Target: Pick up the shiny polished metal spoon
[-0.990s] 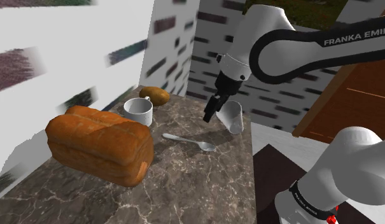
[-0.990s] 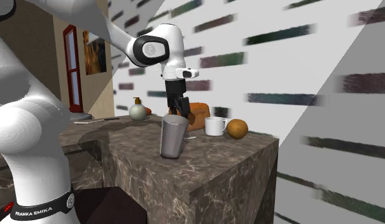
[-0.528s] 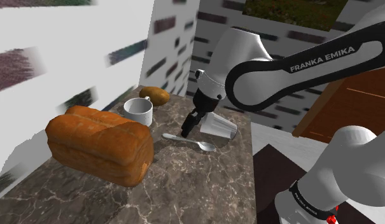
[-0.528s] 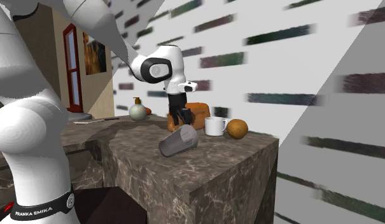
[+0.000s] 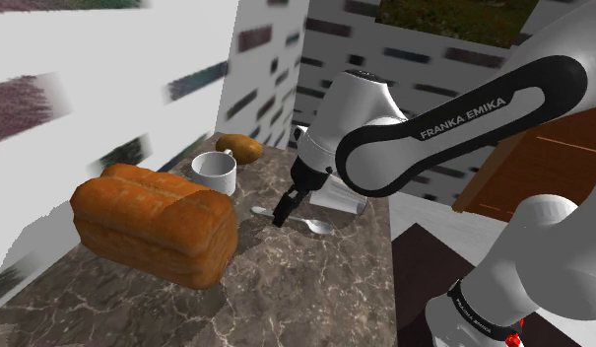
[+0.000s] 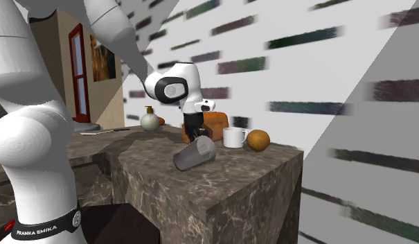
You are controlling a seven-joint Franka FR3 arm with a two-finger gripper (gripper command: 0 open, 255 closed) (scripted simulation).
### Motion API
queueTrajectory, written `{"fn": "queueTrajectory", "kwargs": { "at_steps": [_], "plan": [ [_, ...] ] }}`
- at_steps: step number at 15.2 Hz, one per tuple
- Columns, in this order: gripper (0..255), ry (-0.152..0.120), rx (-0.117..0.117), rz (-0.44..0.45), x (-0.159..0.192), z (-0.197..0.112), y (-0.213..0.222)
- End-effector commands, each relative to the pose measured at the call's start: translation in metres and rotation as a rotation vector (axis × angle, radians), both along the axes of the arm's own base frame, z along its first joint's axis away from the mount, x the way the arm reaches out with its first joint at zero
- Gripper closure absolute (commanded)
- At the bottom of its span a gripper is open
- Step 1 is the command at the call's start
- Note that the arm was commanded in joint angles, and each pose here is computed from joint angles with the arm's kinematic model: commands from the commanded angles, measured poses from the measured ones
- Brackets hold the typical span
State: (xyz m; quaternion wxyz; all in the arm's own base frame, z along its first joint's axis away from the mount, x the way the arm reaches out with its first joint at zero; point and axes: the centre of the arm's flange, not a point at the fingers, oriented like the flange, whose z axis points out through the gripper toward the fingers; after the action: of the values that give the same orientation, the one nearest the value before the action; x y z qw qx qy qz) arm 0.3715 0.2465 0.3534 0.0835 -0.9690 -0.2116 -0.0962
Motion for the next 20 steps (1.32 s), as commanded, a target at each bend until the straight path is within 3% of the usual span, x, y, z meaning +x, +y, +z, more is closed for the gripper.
{"fn": "queueTrajectory", "kwargs": {
  "at_steps": [1, 2, 11, 20],
  "plan": [
    [0, -0.001, 0.0, 0.0, -0.001, -0.005, -0.001],
    [255, 0.0, 0.0, 0.0, -0.001, -0.005, -0.001],
    [255, -0.001, 0.0, 0.0, -0.001, -0.005, -0.001],
    [255, -0.001, 0.0, 0.0, -0.001, 0.043, -0.001]
  ]
}}
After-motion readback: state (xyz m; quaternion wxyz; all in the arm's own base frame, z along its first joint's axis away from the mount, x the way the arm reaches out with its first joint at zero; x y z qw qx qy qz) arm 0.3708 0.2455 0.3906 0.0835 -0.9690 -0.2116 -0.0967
